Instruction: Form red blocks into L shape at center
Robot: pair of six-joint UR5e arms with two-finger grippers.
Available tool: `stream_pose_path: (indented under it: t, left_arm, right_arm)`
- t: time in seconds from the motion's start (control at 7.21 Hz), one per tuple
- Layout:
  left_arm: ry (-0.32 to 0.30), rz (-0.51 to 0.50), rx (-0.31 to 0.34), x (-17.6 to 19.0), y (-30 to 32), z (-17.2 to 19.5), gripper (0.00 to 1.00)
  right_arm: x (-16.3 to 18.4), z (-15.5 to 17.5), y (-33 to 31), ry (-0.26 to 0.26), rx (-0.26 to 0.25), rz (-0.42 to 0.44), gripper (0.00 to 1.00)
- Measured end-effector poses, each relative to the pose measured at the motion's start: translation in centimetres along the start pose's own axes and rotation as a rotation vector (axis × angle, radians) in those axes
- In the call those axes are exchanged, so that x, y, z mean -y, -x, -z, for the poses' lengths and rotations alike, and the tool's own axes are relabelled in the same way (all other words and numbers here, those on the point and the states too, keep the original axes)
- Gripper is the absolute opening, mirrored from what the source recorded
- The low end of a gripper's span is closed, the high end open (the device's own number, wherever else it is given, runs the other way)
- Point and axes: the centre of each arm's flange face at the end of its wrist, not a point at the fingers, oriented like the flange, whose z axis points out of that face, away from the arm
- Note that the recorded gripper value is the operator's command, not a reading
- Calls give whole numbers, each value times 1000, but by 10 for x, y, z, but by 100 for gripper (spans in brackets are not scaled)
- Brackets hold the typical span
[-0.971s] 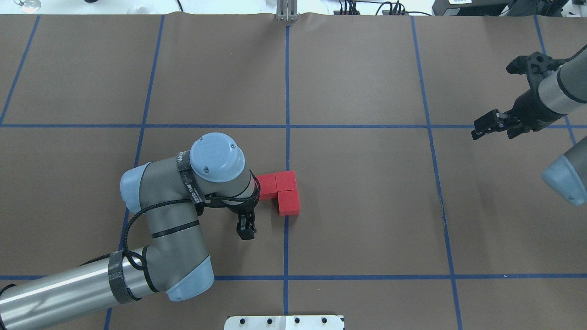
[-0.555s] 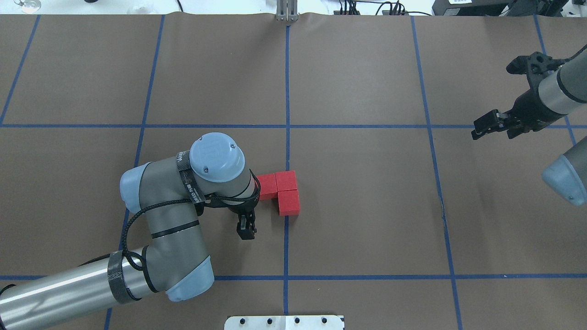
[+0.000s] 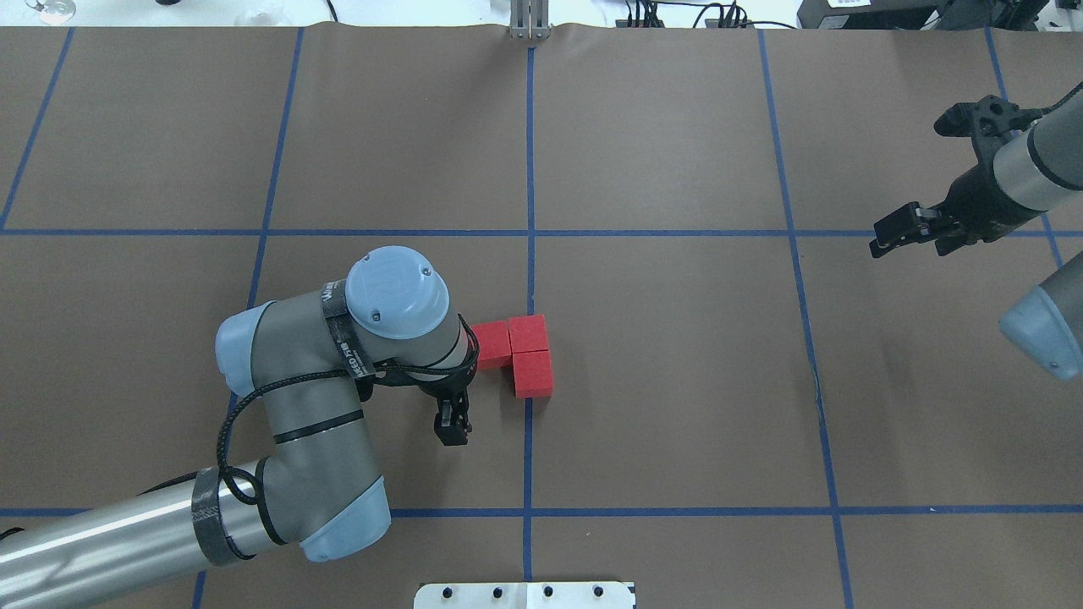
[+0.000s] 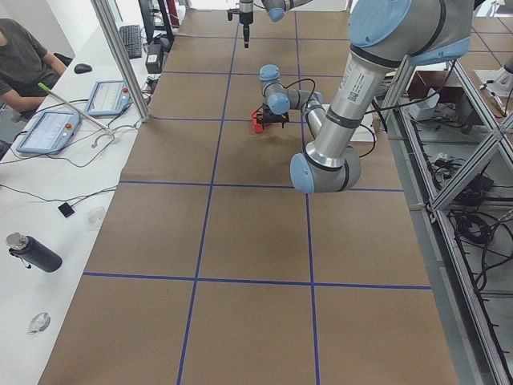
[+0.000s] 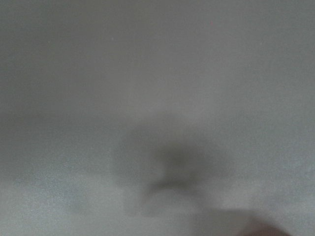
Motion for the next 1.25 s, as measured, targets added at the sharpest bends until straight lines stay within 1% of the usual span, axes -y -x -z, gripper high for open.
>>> stream_pose_path:
  t: [0.14,0.28,0.42,0.69,0.83,1.11,1.25]
  left_arm:
    - [-10,-31,3,16,7,7,100]
    - [-16,-84,3,40,16,16,100]
    - [-22,-159,-2,71,22,27,100]
    - [-48,-364,-24,133,18,51,100]
    - [-63,-484,-42,164,11,67,100]
    - [-99,-727,-75,230,-11,109,100]
    - [-104,-849,-78,270,-32,137,100]
  right_arm:
    - [0,0,-1,1,0,0,100]
    - [-1,-1,-2,2,-2,-1,100]
    - [-2,-1,-3,3,-3,-2,100]
    - [-3,-2,-9,3,-9,-9,100]
    - [-1,2,-18,-6,-17,-22,100]
    - [11,25,-46,-56,-35,-71,100]
    - [15,40,-65,-78,-40,-101,100]
